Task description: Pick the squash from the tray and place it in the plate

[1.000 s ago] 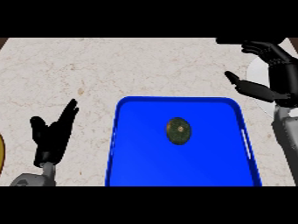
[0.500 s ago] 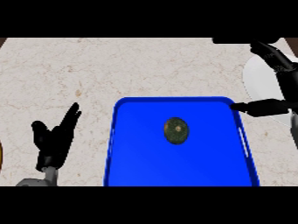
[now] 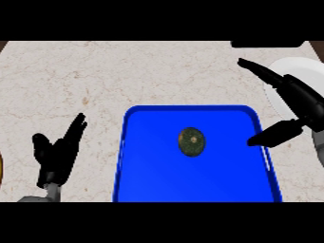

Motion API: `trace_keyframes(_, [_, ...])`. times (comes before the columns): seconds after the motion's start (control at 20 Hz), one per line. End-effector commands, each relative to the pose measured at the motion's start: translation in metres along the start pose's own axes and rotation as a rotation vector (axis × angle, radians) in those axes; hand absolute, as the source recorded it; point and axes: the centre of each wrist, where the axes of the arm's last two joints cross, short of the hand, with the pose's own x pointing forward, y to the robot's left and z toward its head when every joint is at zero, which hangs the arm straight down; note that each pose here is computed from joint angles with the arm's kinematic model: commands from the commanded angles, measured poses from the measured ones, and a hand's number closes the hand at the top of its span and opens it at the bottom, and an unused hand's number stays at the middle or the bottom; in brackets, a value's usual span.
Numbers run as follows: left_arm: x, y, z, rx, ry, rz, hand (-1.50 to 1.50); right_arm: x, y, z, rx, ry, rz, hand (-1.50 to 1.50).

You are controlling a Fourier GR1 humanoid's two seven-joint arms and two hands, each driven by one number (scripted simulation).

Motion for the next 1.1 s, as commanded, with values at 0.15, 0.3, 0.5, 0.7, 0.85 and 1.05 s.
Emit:
trace_keyframes(0.15, [-0.012, -0.008, -0.001, -0.027, 0.041, 0.037, 0.00, 0.056, 0.050, 0.001, 0.086, 0.076, 0.084, -1.50])
trace_keyframes(0.3, [-0.024, -0.029, 0.013, -0.053, 0.068, 0.023, 0.00, 0.048, 0.052, -0.006, 0.091, 0.113, 0.131, -1.50])
trace_keyframes(0.5, [0.003, -0.011, -0.007, -0.067, 0.061, 0.016, 0.00, 0.051, 0.086, -0.009, 0.128, 0.164, 0.153, -1.50])
trace_keyframes(0.7, [-0.003, -0.006, -0.007, -0.039, 0.048, 0.018, 0.00, 0.062, 0.108, -0.009, 0.190, 0.174, 0.130, -1.50])
trace_keyframes(0.85, [0.003, -0.020, 0.003, -0.044, 0.066, 0.036, 0.00, 0.053, 0.103, -0.009, 0.202, 0.186, 0.121, -1.50])
trace_keyframes(1.05, [0.001, -0.018, -0.006, -0.041, 0.056, 0.024, 0.00, 0.061, 0.118, -0.004, 0.191, 0.173, 0.115, -1.50])
